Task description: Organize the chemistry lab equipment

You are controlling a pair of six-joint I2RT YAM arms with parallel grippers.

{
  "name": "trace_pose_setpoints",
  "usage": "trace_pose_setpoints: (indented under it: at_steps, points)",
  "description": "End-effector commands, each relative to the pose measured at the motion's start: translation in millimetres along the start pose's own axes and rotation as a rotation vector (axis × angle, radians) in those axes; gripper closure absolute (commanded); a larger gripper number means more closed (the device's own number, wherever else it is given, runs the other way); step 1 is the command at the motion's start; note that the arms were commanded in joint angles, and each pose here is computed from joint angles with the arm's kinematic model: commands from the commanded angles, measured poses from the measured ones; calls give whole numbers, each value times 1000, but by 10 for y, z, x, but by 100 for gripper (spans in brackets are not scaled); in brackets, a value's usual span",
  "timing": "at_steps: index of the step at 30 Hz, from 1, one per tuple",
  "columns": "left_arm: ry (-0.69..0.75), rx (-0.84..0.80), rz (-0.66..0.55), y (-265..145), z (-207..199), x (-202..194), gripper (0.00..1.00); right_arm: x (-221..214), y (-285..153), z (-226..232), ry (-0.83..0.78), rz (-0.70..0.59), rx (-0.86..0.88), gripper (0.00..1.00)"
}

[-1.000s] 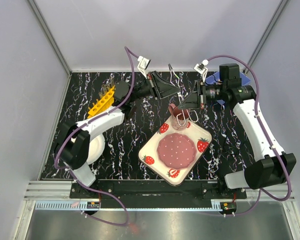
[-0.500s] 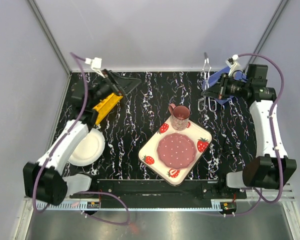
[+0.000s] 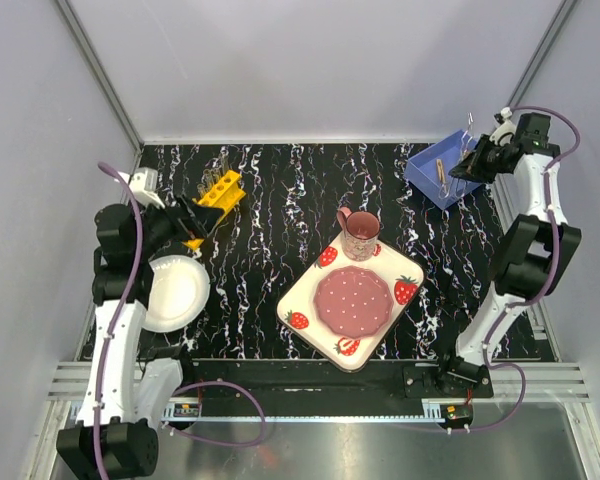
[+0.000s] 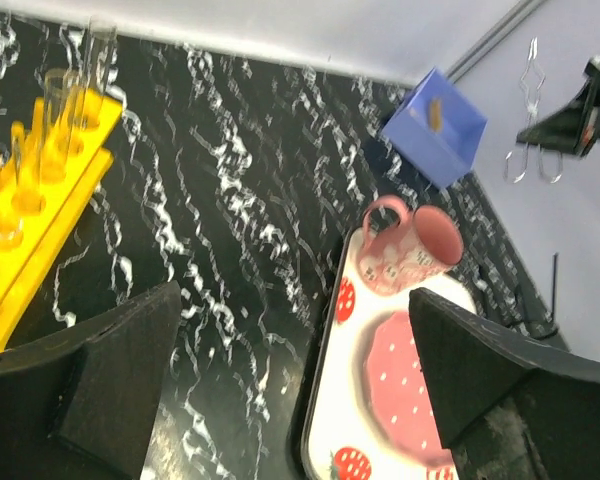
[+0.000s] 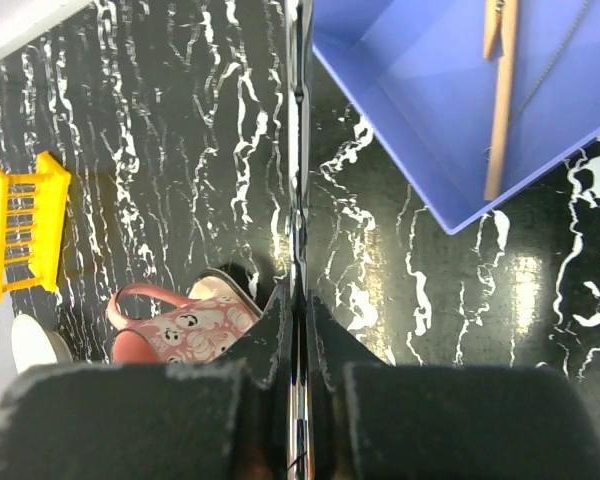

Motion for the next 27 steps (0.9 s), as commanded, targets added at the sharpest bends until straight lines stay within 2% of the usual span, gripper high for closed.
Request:
trace_pose_setpoints:
  at_steps: [1,6,11,27]
  points:
    - [70,87,74,-154,188,-333,1,312,49,-20,-13,-50,-41,96]
    - [64,116,119,-262,261,-573,1,419,341,-294,-27,-11,-71,95]
    - [76,131,120,-312,274,-627,1,387,596,-548,3,44,-66,95]
    - [51,102,159,-255,284,-663,1,391,825,-742,87,61,-7,92]
Point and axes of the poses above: each gripper's point midway between its finger pads, its own y axis out along the fingers, its own z axis along the line the jaws close on, x = y × z, the point moved 6 cm from there along -y, back along the fingers, and after that the axes turned 4 degrees about -y, right-handed, at the moved point
